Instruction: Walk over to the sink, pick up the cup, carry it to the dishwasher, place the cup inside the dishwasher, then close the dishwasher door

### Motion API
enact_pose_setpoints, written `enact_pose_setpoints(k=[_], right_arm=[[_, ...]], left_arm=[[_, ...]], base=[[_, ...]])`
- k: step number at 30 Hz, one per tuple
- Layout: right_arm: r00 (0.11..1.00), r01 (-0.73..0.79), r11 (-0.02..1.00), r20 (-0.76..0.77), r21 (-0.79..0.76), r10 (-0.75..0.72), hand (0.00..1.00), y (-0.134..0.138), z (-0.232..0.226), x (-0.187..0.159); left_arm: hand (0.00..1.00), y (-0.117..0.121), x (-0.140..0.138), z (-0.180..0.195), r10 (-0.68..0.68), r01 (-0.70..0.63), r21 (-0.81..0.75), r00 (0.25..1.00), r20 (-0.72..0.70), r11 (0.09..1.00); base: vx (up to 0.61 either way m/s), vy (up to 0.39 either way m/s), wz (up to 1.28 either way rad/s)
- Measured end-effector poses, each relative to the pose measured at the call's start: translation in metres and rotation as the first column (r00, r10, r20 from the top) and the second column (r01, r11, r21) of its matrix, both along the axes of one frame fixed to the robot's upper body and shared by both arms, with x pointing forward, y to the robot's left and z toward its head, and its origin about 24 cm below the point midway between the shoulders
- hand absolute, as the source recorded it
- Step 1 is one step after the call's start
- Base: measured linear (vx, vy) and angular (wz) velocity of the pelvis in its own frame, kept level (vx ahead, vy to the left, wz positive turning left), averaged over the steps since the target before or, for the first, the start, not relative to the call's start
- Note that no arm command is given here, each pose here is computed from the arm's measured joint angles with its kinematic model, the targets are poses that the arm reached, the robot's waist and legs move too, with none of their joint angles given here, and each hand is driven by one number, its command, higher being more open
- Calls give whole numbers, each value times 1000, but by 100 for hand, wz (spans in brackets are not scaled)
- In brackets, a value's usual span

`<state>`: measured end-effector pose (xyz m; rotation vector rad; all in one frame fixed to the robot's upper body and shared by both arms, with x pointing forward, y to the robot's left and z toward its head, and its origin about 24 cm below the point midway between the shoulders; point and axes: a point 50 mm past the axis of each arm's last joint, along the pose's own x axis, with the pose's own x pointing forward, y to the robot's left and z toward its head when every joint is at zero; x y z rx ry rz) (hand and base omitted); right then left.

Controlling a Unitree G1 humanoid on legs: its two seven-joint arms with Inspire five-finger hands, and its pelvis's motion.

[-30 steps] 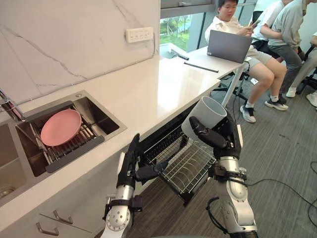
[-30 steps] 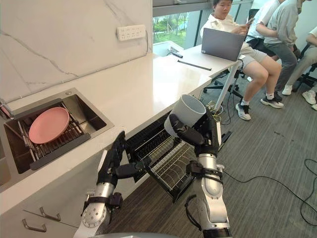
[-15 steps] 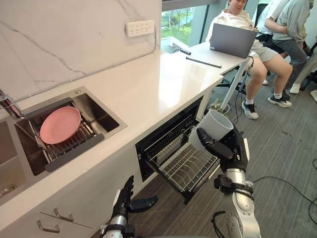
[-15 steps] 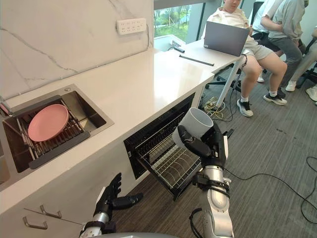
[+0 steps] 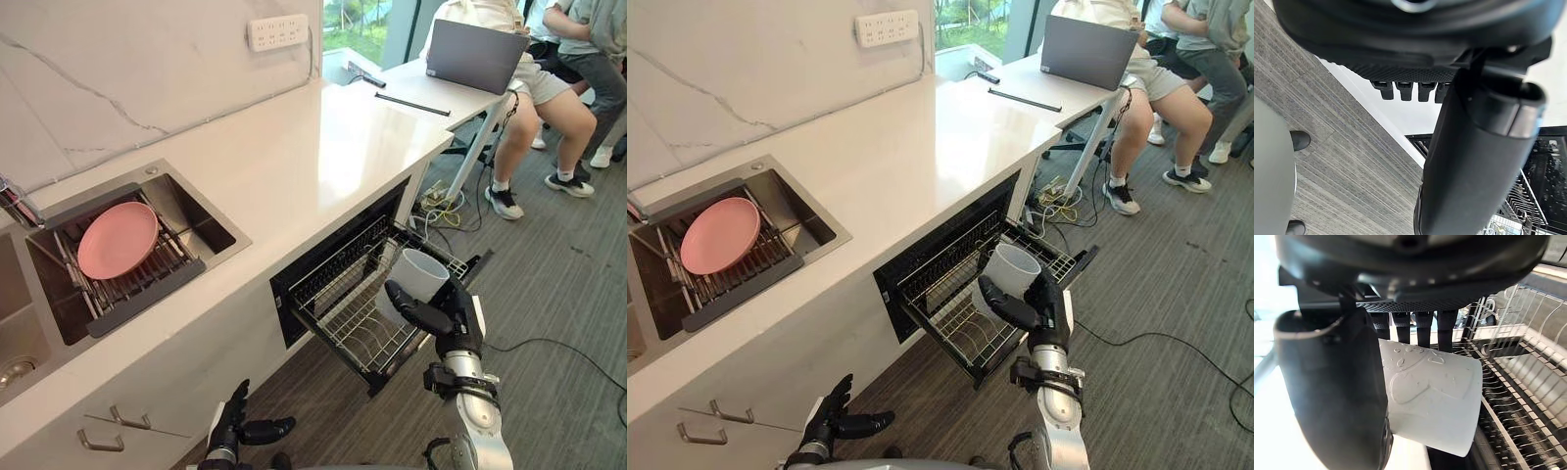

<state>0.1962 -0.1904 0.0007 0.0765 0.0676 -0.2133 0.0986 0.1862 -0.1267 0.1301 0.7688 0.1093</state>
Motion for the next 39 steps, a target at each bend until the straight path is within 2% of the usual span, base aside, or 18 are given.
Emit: enact_pose_setpoints(k=[5,12,16,26,39], right_arm=[[999,-41,995,-21,-87,39,0,-4,0,9],[988,-119,967,72,-227,138,0,-6,30,53],[982,-124,951,100,-284,158,0,-5,44,75],[959,-74,907,220,-415,179,0,-5,98,123],[932,-12,854,303,-520,198,0,-3,153,159]], left_arm=[[100,0,6,-1,-18,18,10,1000,2,1000],[100,4,36,10,-8,5,31,995,97,1000],[100,7,55,19,52,-55,13,985,163,998],[100,27,79,34,205,-209,-15,942,265,978],[100,21,110,50,279,-263,-94,894,351,960]], base=[[10,-23,9],[-103,-16,12],[-134,-11,11],[-66,-15,9],[-41,-9,0]])
